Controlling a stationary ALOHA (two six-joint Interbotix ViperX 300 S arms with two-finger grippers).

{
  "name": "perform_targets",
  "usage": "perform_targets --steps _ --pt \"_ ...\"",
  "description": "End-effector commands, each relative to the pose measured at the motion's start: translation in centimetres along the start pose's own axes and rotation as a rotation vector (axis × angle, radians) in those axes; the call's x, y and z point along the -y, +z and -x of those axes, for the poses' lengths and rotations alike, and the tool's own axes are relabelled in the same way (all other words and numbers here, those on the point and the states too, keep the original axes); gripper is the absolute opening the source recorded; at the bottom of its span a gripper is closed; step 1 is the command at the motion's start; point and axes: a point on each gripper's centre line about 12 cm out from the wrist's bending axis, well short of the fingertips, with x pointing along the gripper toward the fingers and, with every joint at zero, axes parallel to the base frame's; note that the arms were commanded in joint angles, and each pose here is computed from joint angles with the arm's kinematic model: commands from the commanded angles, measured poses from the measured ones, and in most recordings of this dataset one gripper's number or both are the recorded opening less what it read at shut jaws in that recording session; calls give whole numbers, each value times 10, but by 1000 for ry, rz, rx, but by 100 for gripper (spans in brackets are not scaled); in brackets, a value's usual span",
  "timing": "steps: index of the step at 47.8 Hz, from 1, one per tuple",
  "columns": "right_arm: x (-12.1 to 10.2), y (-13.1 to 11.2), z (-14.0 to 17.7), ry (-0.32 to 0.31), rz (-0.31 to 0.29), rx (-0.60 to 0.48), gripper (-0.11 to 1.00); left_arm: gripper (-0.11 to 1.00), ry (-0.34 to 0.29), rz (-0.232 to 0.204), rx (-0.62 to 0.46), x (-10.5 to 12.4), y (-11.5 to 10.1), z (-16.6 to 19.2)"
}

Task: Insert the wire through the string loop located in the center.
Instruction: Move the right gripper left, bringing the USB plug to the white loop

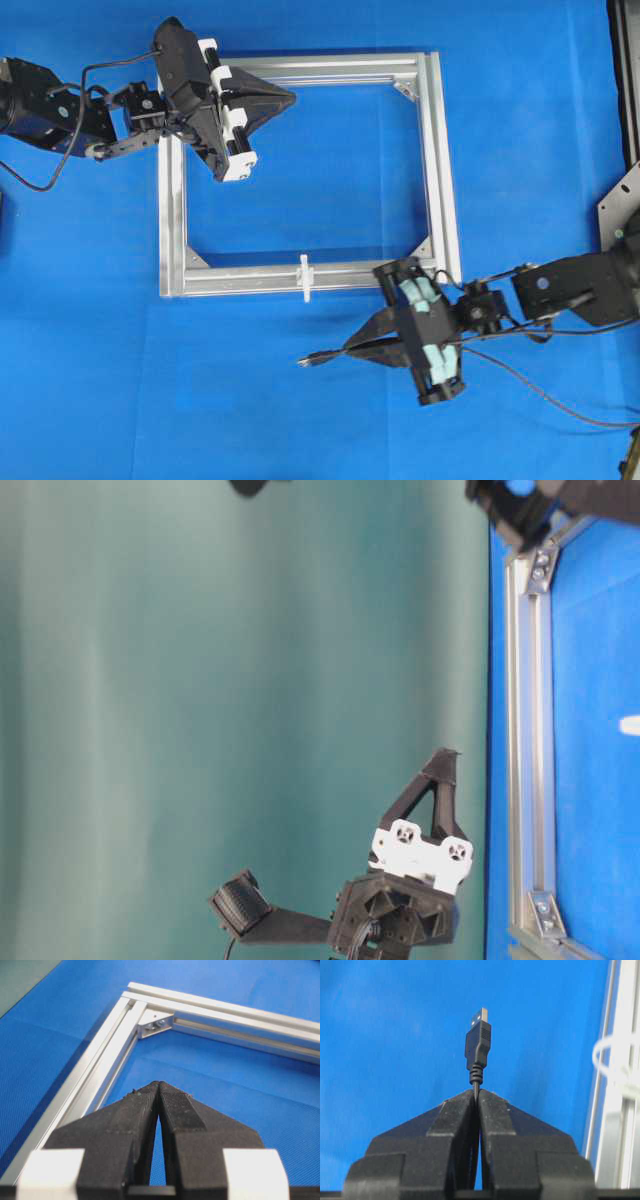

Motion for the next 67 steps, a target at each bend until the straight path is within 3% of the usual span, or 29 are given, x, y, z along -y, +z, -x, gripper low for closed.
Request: perform_targets --steps 1,18,43,67 --pt "-1 6 8 4 -4 30 -2 0 -3 1 54 1 18 0" --pt "2 3 16 0 -6 45 -2 0 -3 1 55 1 19 0" --pt "47 5 26 -114 -61 82 -2 0 -12 4 53 4 18 1" --pt "58 6 32 -143 -72 107 -2 0 -12 4 52 4 17 1"
